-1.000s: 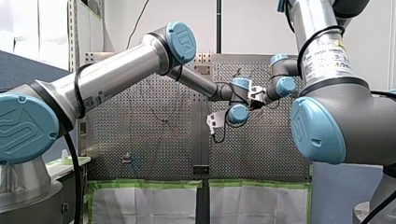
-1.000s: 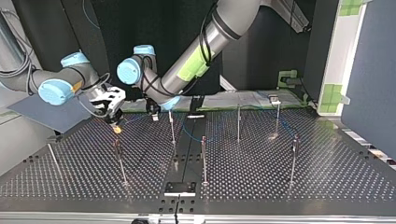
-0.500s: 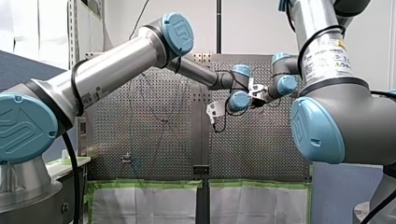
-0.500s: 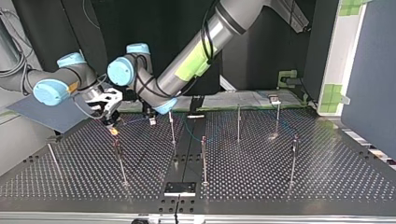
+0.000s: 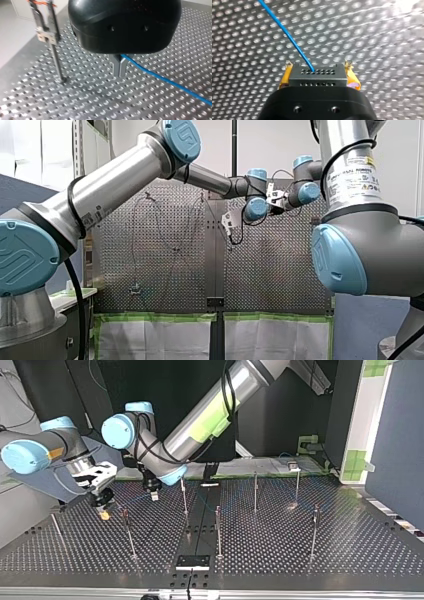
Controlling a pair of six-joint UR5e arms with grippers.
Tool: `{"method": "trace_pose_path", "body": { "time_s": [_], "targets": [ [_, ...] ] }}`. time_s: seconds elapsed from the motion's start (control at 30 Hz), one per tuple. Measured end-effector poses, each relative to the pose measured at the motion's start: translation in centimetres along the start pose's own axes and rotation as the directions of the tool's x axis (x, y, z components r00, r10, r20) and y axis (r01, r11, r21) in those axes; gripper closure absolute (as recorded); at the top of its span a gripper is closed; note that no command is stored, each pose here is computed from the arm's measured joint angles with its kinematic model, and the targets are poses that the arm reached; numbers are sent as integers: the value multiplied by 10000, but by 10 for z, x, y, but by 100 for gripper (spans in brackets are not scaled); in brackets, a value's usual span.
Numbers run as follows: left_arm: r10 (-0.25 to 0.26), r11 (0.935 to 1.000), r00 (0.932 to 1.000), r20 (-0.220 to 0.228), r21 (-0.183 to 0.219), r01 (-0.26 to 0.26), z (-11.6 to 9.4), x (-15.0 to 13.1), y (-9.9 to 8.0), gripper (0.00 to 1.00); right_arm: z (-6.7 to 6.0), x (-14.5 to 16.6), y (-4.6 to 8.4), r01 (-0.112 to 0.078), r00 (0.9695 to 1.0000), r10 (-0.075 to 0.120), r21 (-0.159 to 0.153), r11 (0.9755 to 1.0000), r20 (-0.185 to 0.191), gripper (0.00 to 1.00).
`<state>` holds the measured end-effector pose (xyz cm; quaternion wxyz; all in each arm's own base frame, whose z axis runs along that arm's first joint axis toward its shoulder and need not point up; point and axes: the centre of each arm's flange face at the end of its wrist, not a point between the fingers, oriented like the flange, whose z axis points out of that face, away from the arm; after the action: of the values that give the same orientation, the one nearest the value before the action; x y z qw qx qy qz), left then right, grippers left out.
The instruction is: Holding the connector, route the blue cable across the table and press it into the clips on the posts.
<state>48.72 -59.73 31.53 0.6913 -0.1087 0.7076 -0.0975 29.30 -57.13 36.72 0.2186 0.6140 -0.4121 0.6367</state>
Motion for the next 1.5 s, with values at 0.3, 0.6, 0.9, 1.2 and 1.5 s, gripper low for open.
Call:
{"method": "trace_pose_path", "body": {
  "time_s": [0.3, 0.6, 0.9, 1.2, 1.5],
  "targets": [
    [-104, 9998, 9999, 94, 151, 103, -10, -15, -7, 100, -9, 26, -9, -57, 9995, 62, 156, 9999, -315, 100],
    [-285, 9991, 9991, 324, 326, 275, -14, -33, -19, 100, -14, 44, -16, -12, 9992, 20, 200, 9998, -398, 100],
    [-481, 9982, 9978, 447, 390, 464, -14, -43, -24, 100, -21, 58, -23, 46, 9987, -34, 238, 9997, -516, 100],
    [-665, 9973, 9961, 577, 340, 646, -9, -51, -21, 100, -21, 60, -24, 63, 9986, -47, 302, 9995, -530, 100],
    [-923, 9946, 9892, 1135, 577, 862, 13, -64, -20, 100, -20, 59, -26, 56, 9988, -21, 699, 9975, -496, 100]
  ]
}}
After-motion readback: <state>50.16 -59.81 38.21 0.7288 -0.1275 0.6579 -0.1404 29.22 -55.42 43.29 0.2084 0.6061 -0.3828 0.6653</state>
